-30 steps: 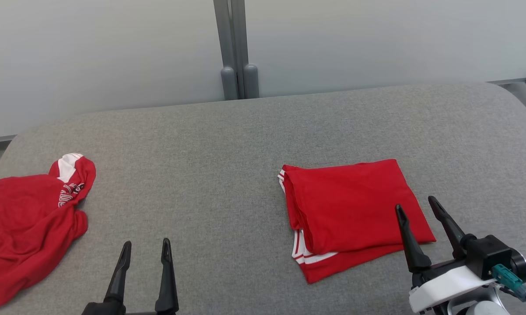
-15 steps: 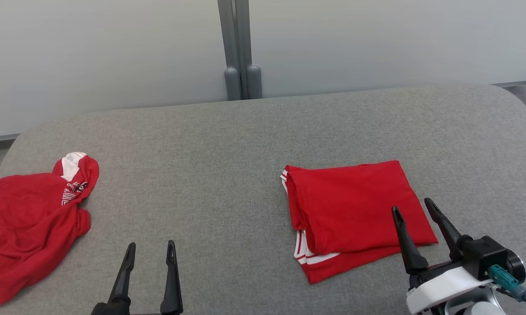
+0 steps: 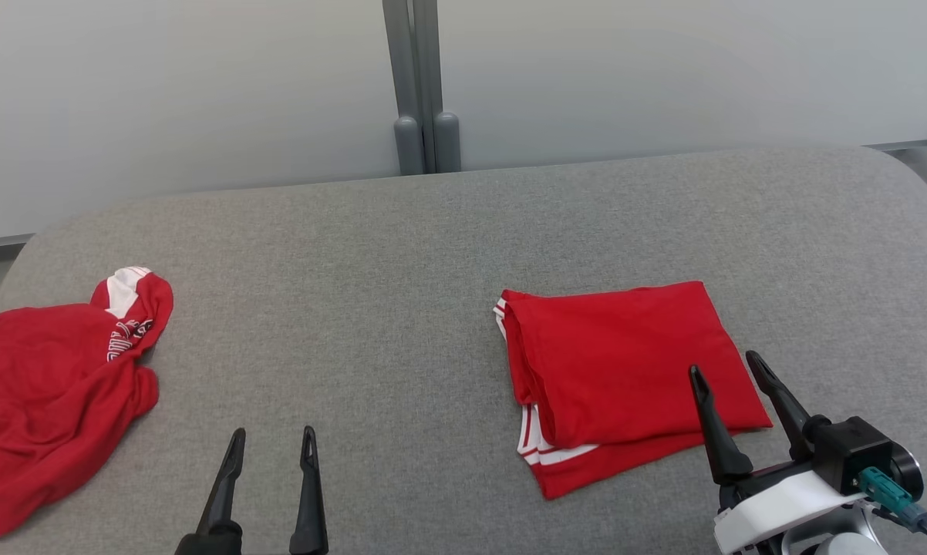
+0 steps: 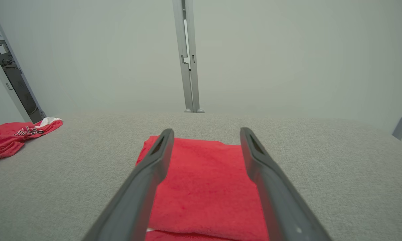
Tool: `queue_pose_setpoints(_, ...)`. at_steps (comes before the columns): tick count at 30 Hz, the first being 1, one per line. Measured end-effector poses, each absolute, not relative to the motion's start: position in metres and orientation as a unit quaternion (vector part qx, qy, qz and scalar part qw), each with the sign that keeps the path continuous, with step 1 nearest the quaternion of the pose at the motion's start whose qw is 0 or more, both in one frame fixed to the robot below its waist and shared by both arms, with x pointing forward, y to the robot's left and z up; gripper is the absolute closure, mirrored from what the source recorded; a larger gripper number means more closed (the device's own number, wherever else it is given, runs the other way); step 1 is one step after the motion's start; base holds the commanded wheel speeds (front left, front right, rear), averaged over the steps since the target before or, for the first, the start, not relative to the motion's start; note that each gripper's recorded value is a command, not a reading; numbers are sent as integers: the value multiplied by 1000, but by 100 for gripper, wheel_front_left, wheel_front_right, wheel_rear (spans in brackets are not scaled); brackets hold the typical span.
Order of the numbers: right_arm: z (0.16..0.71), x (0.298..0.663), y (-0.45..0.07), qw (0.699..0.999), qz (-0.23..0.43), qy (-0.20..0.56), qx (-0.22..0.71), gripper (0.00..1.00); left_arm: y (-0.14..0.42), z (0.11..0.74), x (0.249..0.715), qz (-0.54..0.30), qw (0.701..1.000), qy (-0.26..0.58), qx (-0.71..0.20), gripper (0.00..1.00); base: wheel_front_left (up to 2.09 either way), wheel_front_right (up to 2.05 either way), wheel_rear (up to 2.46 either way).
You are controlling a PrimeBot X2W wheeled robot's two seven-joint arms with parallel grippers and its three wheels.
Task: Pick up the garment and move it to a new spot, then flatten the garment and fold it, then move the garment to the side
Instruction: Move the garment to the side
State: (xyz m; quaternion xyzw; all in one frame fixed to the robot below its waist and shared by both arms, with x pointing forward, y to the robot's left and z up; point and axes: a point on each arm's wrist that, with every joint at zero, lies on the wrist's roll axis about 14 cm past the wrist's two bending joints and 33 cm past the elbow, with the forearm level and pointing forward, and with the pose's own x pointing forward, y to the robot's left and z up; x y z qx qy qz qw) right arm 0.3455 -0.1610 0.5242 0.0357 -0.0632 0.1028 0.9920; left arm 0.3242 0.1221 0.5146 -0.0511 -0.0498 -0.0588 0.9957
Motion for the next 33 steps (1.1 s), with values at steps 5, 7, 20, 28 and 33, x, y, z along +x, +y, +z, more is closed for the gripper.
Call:
queue_pose_setpoints(5, 523, 346, -159, 992, 104, -62, 38, 0, 122, 513, 324, -58, 996, -48, -46, 0, 0, 0, 0)
queue_pose_setpoints(7, 523, 346, -159, 992, 105, -61, 38, 0, 122, 513, 324, -58, 996, -48, -44, 0, 0, 0, 0)
queue_pose_setpoints(20, 514, 354, -155, 991, 108, -46, 56, 0, 118, 509, 326, -65, 996, -40, -42, 0, 0, 0, 0)
queue_pose_setpoints(28, 496, 385, -179, 991, 96, -7, 89, 0, 102, 516, 349, -91, 994, -52, -38, 0, 0, 0, 0)
queue_pose_setpoints(33, 473, 412, -214, 992, 71, 38, 99, 0, 96, 509, 368, -101, 993, -45, -37, 0, 0, 0, 0)
